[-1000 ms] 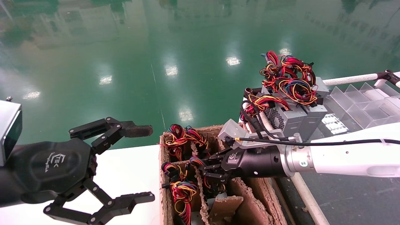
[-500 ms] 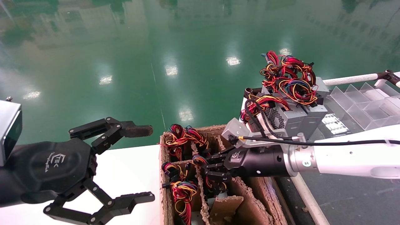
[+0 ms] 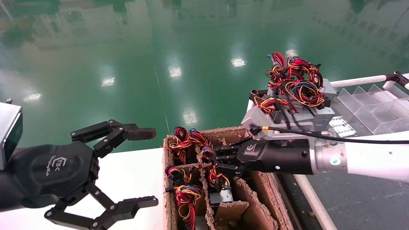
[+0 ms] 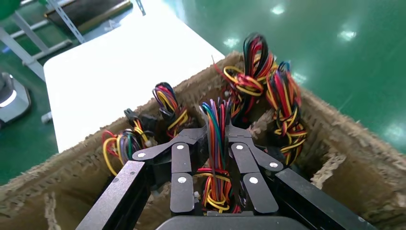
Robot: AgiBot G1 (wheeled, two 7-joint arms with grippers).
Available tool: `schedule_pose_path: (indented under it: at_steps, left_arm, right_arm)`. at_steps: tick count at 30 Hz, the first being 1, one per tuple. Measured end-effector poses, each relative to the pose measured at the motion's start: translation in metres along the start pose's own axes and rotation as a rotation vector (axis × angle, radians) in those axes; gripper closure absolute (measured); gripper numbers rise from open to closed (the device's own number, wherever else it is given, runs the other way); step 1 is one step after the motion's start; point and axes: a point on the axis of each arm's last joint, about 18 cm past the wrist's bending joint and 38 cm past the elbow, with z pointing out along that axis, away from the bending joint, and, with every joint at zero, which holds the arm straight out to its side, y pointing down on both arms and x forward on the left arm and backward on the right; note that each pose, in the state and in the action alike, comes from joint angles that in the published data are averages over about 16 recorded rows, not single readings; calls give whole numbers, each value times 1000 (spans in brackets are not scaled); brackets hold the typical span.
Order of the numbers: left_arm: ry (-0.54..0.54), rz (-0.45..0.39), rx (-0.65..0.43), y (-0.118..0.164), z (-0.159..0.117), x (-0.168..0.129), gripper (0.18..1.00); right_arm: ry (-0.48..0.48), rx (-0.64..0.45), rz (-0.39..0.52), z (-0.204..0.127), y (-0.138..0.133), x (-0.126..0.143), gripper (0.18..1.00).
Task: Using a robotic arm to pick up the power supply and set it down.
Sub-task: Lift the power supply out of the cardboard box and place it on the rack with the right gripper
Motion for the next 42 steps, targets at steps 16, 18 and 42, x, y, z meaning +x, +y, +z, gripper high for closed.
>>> schedule_pose_path:
  at_steps: [16, 18, 42]
  left_arm:
    - [0, 0, 0, 0, 0, 0, 183]
    - [0, 0, 0, 0, 0, 0, 183]
    - [0, 0, 0, 0, 0, 0, 183]
  right_arm:
    - [51, 148, -83, -67, -52, 1, 988]
    - [63, 169, -98, -78, -61, 1, 988]
    - [313, 334, -216, -200, -125, 22, 988]
